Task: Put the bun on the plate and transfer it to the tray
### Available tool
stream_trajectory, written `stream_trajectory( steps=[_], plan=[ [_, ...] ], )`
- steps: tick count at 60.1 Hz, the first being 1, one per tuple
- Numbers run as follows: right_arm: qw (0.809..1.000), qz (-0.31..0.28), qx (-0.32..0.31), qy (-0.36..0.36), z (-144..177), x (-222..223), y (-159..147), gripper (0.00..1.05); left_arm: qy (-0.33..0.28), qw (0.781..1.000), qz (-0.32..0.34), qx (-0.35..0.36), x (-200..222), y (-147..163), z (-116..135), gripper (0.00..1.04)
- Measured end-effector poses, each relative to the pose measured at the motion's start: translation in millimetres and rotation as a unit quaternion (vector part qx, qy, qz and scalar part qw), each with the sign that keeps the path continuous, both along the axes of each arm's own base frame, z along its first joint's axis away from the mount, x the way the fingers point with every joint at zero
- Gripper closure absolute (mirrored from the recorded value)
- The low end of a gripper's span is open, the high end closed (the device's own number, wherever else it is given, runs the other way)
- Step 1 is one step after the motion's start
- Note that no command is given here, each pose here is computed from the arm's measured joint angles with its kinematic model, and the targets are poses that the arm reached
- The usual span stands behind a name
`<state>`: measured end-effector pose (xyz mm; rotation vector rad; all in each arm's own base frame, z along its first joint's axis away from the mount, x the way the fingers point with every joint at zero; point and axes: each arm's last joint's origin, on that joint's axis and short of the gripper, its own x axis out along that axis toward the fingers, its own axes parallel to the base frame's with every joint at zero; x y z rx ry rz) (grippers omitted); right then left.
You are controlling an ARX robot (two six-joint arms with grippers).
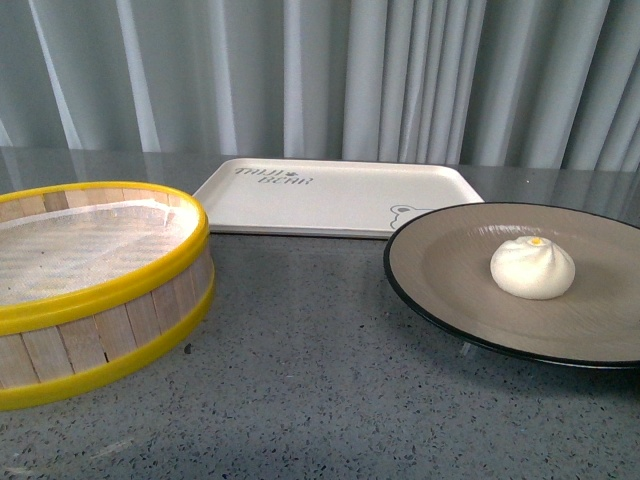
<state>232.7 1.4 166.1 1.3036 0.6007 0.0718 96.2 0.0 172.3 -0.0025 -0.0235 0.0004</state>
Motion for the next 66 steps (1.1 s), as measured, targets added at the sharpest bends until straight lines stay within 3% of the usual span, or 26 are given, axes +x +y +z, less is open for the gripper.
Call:
stream_trajectory(
  steps=[28, 50, 66],
  plan=[
    [0.997, 0.032, 0.007, -0.07, 26.1, 5.6, 2.1, 1.02, 0.0, 1.0, 0.0, 0.0, 0.0, 0.0, 0.0, 0.07],
    [0.994, -0.002, 0.02, -0.106, 62.4, 72.7, -18.1, 1.02, 0.0, 1.0, 0.0, 0.0, 0.0, 0.0, 0.0, 0.07],
    [0.996, 0.01, 0.032, -0.088, 71.9, 127.8, -7.7, 1.02, 0.0, 1.0, 0.0, 0.0, 0.0, 0.0, 0.0, 0.07]
  ],
)
